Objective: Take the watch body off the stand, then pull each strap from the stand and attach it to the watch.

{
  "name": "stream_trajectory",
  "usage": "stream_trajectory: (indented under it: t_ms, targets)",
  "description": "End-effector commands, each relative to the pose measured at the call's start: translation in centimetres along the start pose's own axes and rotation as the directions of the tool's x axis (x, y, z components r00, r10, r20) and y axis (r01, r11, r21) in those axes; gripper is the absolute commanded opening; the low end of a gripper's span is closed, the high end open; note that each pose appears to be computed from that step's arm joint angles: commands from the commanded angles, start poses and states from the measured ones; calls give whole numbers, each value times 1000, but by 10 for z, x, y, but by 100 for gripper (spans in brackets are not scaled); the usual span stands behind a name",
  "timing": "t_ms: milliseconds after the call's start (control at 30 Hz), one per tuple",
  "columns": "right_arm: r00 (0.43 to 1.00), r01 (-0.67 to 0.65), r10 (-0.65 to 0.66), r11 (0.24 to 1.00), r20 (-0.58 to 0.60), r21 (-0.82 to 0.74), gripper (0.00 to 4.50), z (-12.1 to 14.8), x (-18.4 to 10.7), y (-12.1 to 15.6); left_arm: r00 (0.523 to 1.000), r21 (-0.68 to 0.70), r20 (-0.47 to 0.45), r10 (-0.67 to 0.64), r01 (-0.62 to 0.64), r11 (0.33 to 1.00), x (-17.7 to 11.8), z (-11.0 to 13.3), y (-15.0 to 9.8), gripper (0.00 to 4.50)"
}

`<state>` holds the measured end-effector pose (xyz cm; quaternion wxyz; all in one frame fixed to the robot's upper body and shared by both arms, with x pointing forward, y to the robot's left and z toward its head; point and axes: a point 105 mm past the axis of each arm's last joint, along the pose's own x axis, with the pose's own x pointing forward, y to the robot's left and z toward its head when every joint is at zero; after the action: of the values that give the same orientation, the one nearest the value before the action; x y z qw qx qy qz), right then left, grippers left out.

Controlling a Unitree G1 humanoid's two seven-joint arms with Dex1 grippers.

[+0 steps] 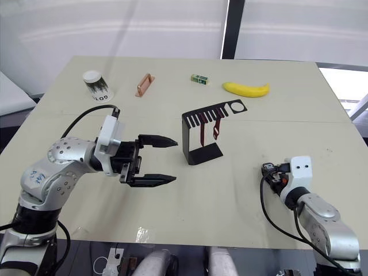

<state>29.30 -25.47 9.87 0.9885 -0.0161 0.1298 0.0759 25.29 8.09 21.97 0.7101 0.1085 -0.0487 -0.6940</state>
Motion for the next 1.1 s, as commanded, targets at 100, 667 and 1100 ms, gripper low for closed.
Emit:
stream_trajectory:
  t_ms: [100, 667, 1100]
  targets:
    - [1000, -11, 12, 1000, 13, -23, 170, 7, 0, -3, 1000, 47, 3, -6, 6, 999, -5, 8, 1, 450]
    - [972, -228, 233, 966, 25, -123, 444, 51, -80, -40, 942, -152, 59, 331, -320, 935, -62, -8, 23, 450]
    - [997, -56, 44, 978, -65, -203, 444, 47, -171, -121, 724, -103, -263, 638, -679, 727, -192, -40, 9, 450]
